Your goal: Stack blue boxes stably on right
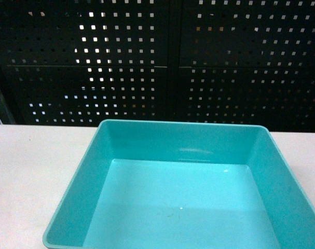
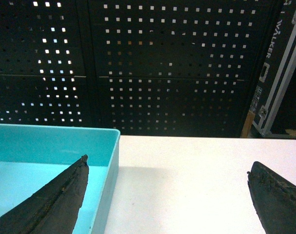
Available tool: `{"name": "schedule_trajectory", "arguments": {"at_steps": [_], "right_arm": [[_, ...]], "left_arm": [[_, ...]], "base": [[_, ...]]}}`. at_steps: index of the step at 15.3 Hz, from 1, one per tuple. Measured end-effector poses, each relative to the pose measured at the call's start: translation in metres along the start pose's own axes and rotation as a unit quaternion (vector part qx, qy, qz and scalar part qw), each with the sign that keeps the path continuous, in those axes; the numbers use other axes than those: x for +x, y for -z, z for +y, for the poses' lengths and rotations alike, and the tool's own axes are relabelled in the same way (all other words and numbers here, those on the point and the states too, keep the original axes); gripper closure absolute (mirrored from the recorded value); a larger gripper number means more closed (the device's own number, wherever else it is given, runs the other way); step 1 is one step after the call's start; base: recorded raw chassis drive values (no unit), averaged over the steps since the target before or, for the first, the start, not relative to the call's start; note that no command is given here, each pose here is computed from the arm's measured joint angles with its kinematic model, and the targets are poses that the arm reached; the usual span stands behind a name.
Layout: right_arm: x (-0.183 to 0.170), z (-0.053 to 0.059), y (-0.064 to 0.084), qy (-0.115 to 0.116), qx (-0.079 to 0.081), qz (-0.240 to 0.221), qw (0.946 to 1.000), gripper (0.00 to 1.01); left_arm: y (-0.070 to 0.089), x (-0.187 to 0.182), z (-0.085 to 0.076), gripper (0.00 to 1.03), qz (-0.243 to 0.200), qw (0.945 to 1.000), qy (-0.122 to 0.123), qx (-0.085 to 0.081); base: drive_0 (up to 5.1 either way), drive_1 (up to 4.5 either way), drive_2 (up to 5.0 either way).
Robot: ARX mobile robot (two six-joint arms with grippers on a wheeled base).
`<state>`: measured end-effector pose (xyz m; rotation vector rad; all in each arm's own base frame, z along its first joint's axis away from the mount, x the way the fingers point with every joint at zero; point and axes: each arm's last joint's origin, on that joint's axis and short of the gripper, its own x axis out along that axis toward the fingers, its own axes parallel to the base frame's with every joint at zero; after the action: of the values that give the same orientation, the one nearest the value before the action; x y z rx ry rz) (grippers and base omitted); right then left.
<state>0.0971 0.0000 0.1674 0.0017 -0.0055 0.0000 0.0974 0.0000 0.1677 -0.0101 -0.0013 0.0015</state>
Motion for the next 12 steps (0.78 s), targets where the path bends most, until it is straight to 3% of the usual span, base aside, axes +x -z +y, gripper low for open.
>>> {"name": "schedule_trajectory", "arguments": {"at_steps": [12], "right_arm": [[0.0, 0.0, 0.0, 0.0, 0.0, 0.0, 1.0, 0.03]], "left_arm": [[0.0, 0.0, 0.0, 0.05, 0.0, 1.0, 0.0, 0.0]], "base": [[0.0, 0.0, 0.0]]}}
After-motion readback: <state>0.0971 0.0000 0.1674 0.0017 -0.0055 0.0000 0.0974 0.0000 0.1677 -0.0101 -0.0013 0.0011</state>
